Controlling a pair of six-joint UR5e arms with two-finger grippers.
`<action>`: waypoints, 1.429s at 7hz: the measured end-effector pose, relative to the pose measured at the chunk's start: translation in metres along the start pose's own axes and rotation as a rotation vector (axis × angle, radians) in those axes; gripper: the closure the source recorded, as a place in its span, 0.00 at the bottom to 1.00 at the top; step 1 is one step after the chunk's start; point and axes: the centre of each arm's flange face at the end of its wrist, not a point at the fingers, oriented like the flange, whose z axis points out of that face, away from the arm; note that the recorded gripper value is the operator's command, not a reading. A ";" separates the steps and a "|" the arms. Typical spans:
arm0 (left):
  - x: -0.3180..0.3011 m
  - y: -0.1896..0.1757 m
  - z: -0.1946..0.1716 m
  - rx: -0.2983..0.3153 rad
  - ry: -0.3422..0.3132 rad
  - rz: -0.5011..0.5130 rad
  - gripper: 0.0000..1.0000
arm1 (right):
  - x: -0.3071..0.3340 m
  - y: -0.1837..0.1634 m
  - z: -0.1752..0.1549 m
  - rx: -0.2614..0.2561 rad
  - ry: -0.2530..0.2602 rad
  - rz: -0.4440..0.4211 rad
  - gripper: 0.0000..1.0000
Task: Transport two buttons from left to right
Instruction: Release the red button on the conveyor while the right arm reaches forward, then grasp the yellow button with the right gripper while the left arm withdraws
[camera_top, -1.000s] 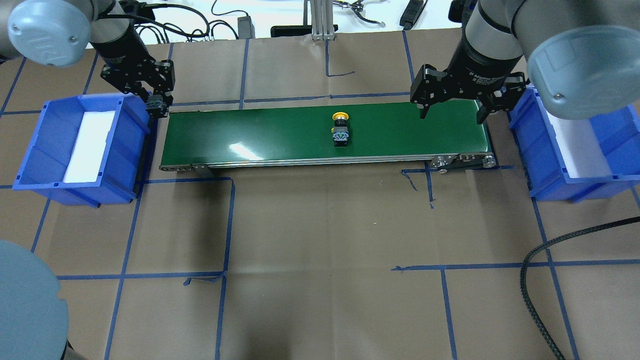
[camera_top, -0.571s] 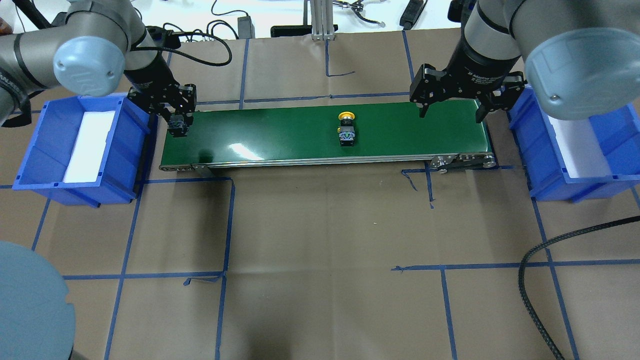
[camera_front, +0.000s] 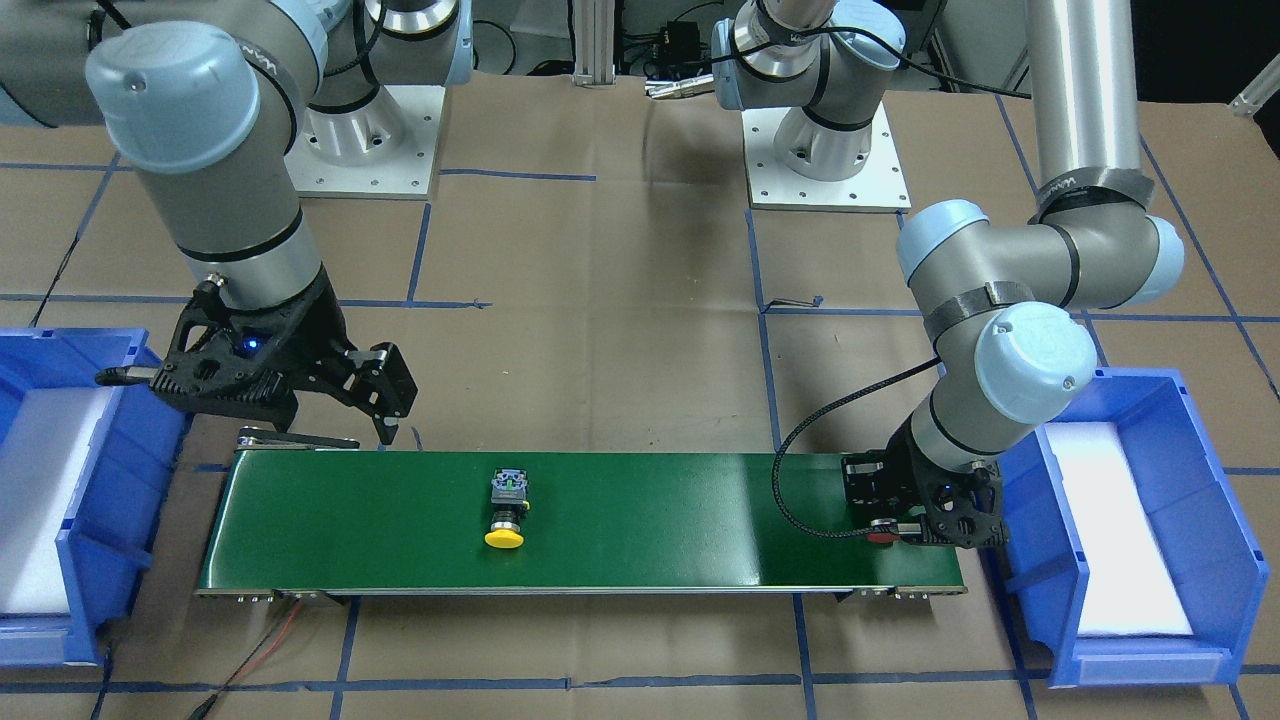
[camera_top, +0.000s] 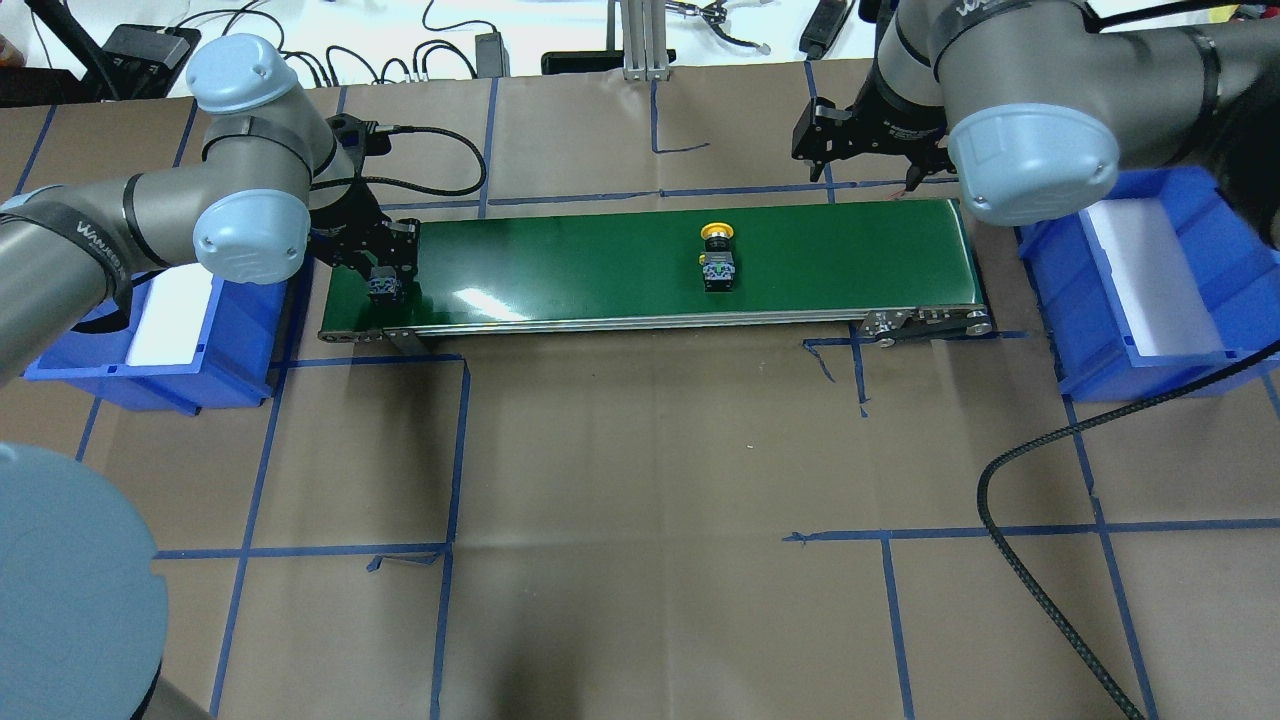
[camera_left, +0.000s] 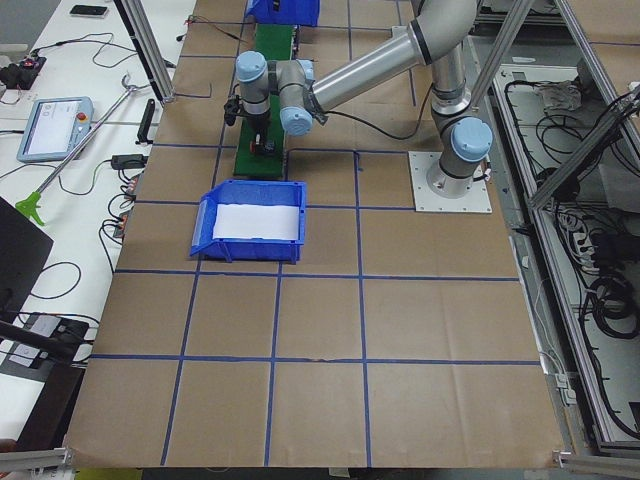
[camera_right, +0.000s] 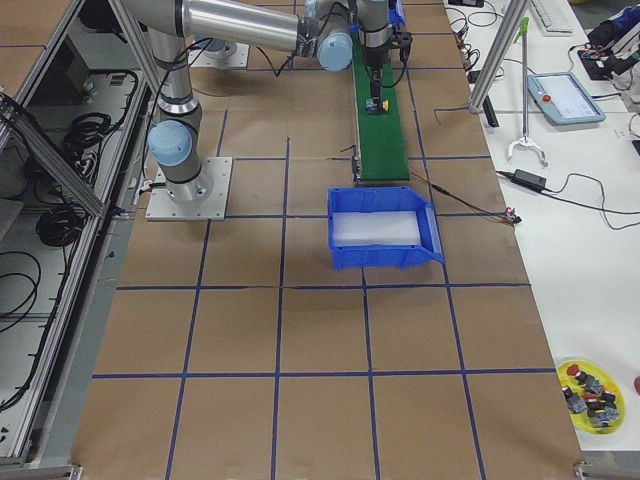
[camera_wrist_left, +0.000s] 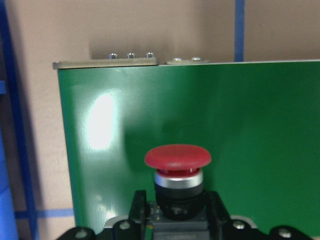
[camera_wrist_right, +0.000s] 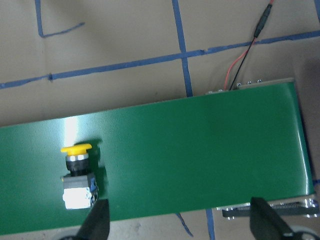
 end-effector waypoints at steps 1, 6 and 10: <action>-0.001 -0.002 -0.005 0.016 -0.004 -0.007 0.00 | -0.002 -0.007 0.020 0.002 -0.005 0.004 0.00; 0.001 0.013 -0.115 0.004 -0.015 -0.012 0.00 | -0.035 -0.018 0.117 -0.071 -0.013 -0.011 0.00; 0.039 0.101 -0.226 -0.045 -0.008 -0.035 0.00 | -0.042 -0.011 0.147 -0.134 -0.037 -0.002 0.05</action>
